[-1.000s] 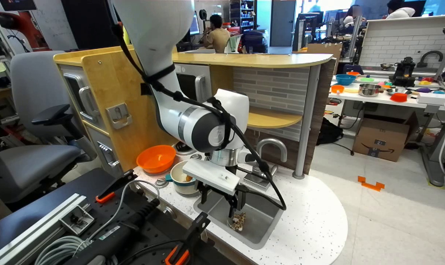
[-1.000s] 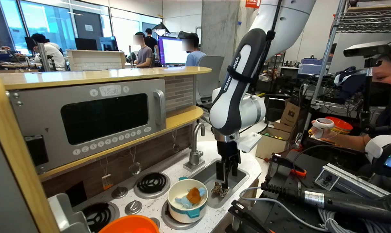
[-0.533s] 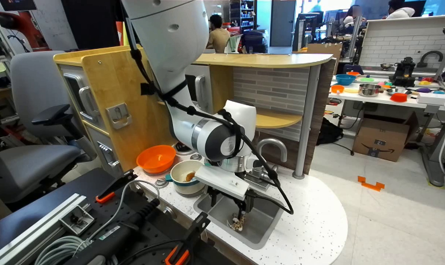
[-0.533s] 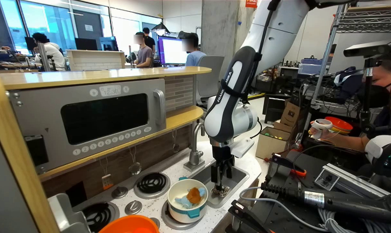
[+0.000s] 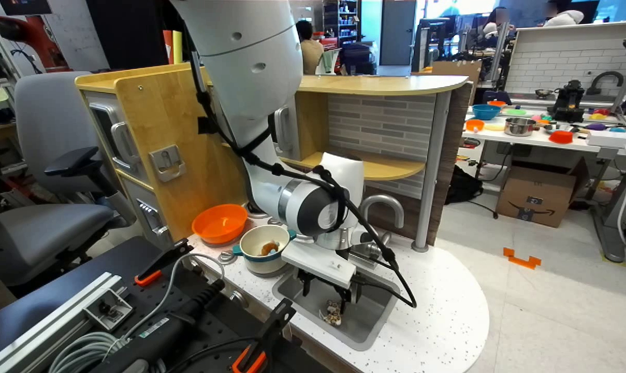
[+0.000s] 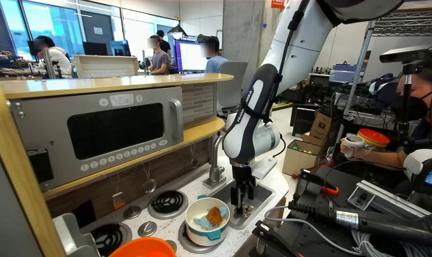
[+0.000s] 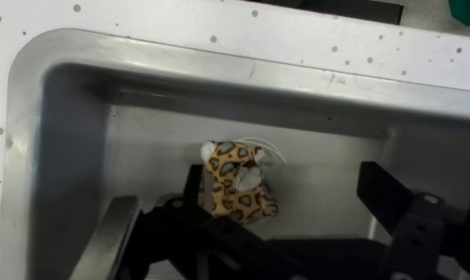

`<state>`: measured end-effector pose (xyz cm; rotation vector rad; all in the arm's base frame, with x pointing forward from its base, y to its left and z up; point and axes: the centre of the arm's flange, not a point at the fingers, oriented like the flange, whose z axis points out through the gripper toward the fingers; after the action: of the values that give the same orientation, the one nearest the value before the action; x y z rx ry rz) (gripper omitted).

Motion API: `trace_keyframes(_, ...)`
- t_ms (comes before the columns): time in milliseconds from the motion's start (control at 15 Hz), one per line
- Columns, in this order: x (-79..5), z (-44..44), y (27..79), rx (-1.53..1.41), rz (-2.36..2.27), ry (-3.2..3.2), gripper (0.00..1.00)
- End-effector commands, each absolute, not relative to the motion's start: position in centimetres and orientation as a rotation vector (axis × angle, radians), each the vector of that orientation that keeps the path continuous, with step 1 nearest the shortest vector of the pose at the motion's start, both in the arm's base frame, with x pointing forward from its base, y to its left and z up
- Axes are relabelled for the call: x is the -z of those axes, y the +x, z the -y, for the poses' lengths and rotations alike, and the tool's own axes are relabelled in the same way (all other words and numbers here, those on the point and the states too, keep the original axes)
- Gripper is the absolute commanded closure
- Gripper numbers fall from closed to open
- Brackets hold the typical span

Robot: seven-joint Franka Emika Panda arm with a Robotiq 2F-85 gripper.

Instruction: Remove the beige object from the sink and put it in the orange bowl

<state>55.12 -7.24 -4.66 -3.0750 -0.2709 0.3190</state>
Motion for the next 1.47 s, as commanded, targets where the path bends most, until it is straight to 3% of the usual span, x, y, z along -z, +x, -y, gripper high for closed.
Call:
trace_keyframes(0, 6.3, 7.5, 56.1, -0.313, 0.264, -3.094, 0.00)
trace_keyframes(533, 8.3, 8.1, 56.7, -0.337, 0.291, -3.111, 0.03)
trace_keyframes(600, 8.5, 8.1, 56.7, -0.342, 0.301, -3.113, 0.26)
trace_keyframes(733, 8.9, 8.1, 56.7, -0.343, 0.314, -3.117, 0.32)
trace_keyframes(933, 9.2, 8.1, 56.7, -0.341, 0.327, -3.121, 0.59)
trace_keyframes(1267, 6.6, 8.2, 55.9, -0.306, 0.315, -3.113, 0.95)
trace_keyframes(1400, 4.8, 8.1, 55.3, -0.297, 0.303, -3.107, 0.95)
